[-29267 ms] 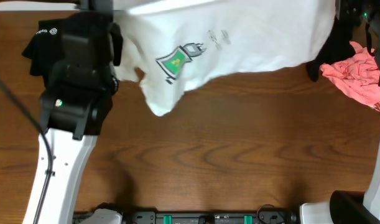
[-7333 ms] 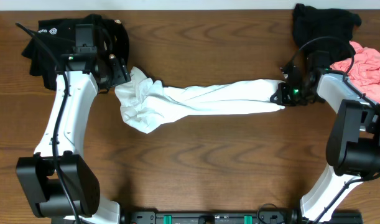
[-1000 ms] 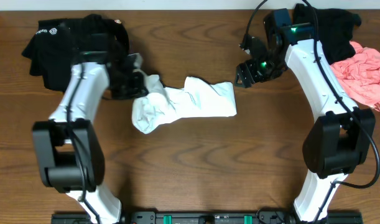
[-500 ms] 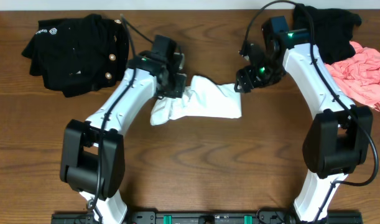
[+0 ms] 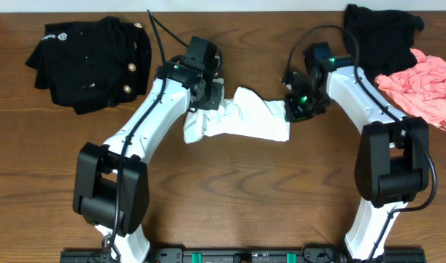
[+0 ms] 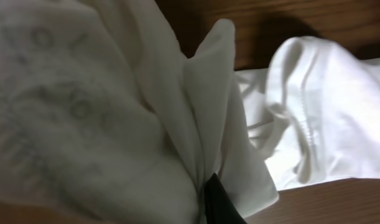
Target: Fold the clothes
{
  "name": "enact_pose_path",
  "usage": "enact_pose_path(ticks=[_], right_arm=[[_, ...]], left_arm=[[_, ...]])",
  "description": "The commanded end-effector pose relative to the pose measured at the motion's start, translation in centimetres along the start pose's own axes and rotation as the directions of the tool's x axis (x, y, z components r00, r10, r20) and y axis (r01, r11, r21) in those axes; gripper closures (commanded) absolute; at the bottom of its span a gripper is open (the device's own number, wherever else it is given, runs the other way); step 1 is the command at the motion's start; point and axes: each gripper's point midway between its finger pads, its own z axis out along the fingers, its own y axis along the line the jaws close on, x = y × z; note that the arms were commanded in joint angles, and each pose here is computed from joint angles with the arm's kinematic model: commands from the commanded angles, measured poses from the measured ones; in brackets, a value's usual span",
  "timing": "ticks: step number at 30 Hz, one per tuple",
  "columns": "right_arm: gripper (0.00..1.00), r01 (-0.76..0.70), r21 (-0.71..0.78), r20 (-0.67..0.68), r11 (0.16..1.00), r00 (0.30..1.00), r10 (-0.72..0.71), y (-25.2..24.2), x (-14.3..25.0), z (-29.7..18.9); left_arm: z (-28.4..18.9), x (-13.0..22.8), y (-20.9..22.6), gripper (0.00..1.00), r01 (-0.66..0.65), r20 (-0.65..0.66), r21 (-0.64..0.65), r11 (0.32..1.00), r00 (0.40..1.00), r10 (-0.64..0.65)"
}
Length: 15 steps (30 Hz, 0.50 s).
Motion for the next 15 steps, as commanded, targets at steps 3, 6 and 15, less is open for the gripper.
enact_pose_path(ticks=[3, 6, 15], right_arm=[[0.99, -0.066, -0.037, 0.003, 0.997, 0.998, 0.066, -0.2, 0.5, 1.7], [0.99, -0.075, -0.067, 0.024, 0.995, 0.997, 0.077, 0.0, 0.4, 2.4], [0.99, -0.131, -0.09, 0.061, 0.987, 0.989, 0.136, -0.1, 0.3, 4.0]], left_arm=[[-1.0, -1.0, 2.1, 0.94, 0.048, 0.025, -0.053, 0.997, 0.999, -0.046], [-1.3, -0.9, 2.8, 0.94, 0.062, 0.022, -0.06, 0.996, 0.998, -0.061], [-3.4, -1.5, 1.8, 0.94, 0.04, 0.075, -0.058, 0.998, 0.997, -0.035]])
